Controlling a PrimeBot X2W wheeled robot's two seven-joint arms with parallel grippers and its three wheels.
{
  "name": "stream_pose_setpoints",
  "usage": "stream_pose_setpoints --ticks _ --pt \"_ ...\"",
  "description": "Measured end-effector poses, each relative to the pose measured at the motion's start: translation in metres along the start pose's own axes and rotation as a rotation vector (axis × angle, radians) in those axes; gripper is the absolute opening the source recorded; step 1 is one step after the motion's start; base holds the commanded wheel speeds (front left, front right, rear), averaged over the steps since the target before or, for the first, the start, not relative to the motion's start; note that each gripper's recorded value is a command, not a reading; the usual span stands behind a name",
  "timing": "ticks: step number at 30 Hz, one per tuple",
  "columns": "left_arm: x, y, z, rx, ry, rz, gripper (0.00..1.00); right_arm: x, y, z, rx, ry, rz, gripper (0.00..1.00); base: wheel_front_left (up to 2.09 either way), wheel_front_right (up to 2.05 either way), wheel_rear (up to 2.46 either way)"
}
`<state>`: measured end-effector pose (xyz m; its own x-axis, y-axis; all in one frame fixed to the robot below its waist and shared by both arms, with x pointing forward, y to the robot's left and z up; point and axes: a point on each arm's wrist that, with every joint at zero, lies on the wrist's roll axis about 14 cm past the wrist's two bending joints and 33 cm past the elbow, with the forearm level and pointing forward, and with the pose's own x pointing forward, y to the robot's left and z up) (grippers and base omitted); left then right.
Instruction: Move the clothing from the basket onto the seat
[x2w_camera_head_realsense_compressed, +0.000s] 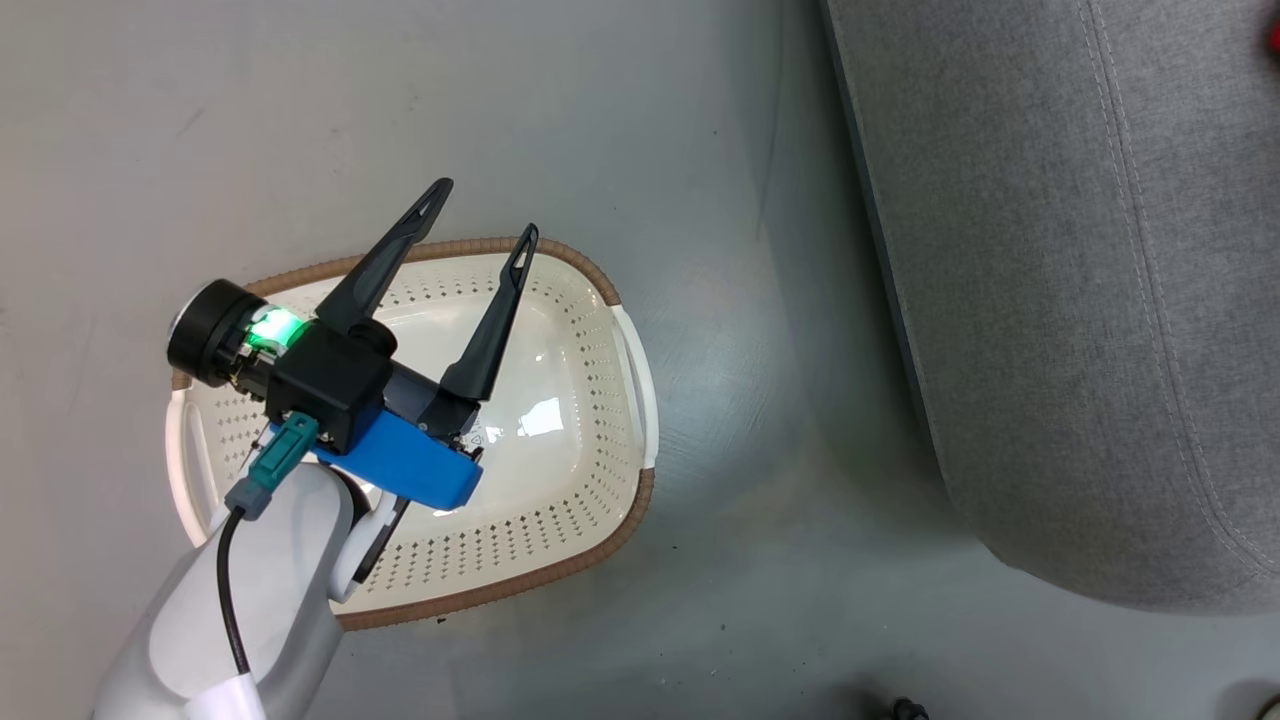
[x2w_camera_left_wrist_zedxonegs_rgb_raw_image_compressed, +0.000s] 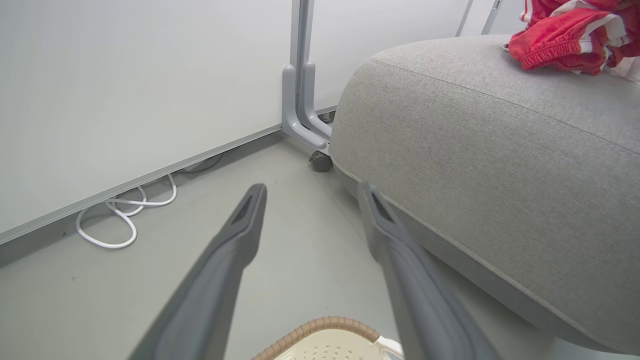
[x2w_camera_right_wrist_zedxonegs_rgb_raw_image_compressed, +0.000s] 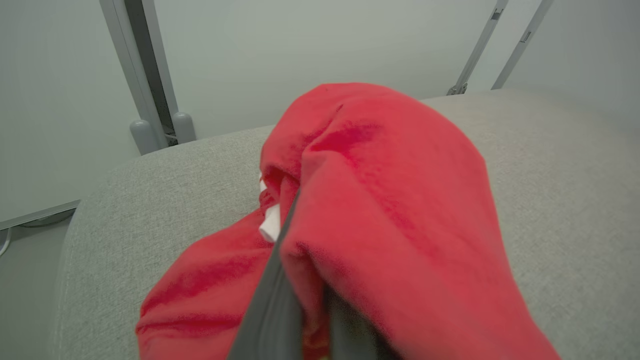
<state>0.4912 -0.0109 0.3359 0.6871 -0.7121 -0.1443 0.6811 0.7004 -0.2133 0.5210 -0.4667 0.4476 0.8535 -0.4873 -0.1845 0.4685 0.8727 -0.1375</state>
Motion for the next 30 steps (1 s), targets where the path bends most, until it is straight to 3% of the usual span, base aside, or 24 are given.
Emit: stream_pose_setpoints --ticks 11,12,13,14,15,30 --pt "-0.001 0.002 0.006 0.007 -0.011 0.011 1.00 -0.005 -0.001 -0.014 0.004 0.016 0.003 0.00 0.00 0.00 0.00" --pt "-0.001 0.002 0.007 0.008 -0.012 0.011 1.00 -0.005 -0.001 -0.015 0.008 0.019 0.003 0.20 0.00 0.00 0.00" --pt "-0.001 0.002 0.008 0.009 -0.014 0.011 1.00 -0.006 -0.001 -0.015 0.008 0.018 0.004 0.20 0.00 0.00 0.00" --pt "-0.001 0.001 0.009 0.010 -0.015 0.011 1.00 -0.007 0.000 -0.015 0.007 0.018 0.006 0.93 0.00 0.00 0.00" --pt "-0.001 0.001 0.010 0.011 -0.017 0.011 1.00 -0.007 0.000 -0.015 0.011 0.018 0.007 1.00 0.00 0.00 0.00" --pt "-0.001 -0.004 0.022 0.012 -0.037 0.016 1.00 -0.010 -0.002 -0.004 0.008 -0.004 0.017 1.00 0.00 0.00 0.00"
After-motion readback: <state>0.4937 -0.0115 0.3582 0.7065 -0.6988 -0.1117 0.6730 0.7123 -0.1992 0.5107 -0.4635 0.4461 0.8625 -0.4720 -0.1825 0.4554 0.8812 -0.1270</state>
